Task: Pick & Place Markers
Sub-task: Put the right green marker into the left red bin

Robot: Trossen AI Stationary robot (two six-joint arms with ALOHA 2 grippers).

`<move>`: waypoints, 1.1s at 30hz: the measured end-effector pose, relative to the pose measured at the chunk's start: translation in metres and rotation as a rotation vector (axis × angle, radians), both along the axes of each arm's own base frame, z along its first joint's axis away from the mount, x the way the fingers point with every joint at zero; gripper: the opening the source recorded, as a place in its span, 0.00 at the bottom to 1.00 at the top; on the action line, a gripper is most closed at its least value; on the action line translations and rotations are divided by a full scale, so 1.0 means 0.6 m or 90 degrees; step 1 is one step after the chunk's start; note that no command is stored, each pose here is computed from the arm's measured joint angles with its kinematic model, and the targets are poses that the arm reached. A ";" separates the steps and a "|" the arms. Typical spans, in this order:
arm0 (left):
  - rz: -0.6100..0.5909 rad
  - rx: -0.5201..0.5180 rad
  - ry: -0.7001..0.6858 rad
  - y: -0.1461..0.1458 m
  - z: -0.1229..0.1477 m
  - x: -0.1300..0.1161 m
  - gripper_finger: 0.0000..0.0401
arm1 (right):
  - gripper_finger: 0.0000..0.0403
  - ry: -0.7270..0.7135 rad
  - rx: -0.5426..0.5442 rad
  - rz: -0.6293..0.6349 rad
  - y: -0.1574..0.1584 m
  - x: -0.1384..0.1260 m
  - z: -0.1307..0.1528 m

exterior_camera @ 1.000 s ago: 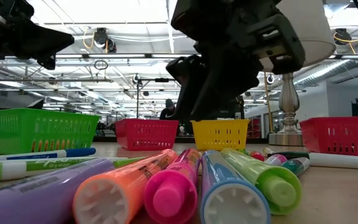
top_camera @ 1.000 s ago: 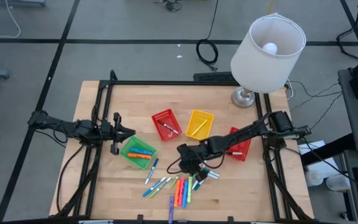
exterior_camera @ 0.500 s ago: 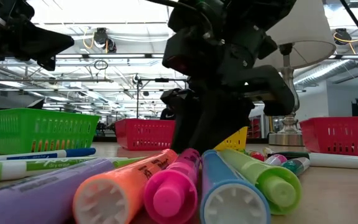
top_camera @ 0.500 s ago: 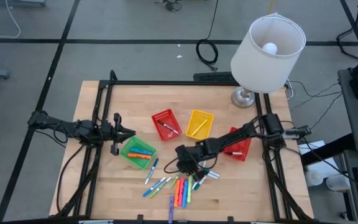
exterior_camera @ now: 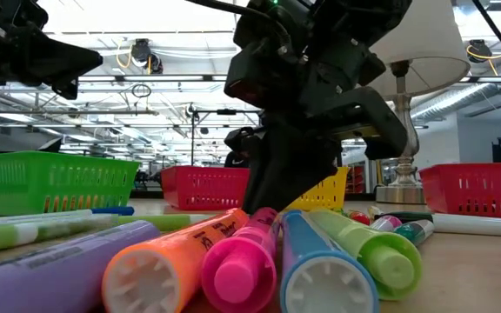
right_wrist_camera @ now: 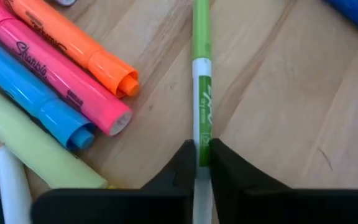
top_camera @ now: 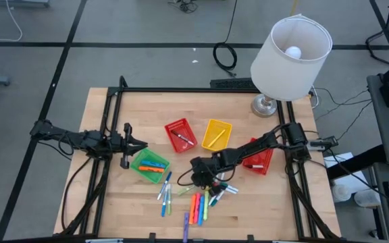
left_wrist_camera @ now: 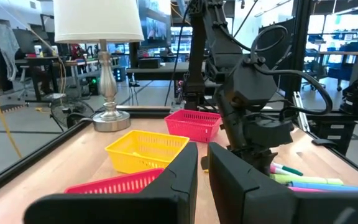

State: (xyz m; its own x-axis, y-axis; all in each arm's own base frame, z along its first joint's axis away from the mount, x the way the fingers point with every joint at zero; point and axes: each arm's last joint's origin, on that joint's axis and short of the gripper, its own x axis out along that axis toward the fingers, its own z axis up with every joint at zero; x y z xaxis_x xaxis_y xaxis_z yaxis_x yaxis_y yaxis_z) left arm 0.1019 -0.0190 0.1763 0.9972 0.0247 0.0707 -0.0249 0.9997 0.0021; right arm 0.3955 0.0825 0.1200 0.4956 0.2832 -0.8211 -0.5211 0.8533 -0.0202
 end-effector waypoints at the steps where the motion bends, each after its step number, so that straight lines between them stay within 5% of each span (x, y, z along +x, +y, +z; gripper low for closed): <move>1: 0.000 0.000 0.000 0.000 0.000 0.000 0.12 | 0.03 -0.002 -0.002 0.002 -0.001 0.000 0.000; 11: -0.002 -0.015 0.000 0.000 0.000 0.000 0.12 | 0.03 -0.026 -0.057 -0.001 0.000 -0.001 0.009; 19: -0.002 -0.013 0.010 0.000 -0.003 0.000 0.12 | 0.03 -0.111 -0.100 -0.059 0.004 -0.016 0.095; 27: -0.002 -0.012 0.015 0.000 -0.004 0.000 0.12 | 0.03 -0.286 0.014 -0.239 -0.023 -0.012 0.195; 33: -0.002 -0.014 0.009 0.000 -0.003 0.000 0.12 | 0.03 -0.329 0.160 -0.333 -0.086 -0.005 0.193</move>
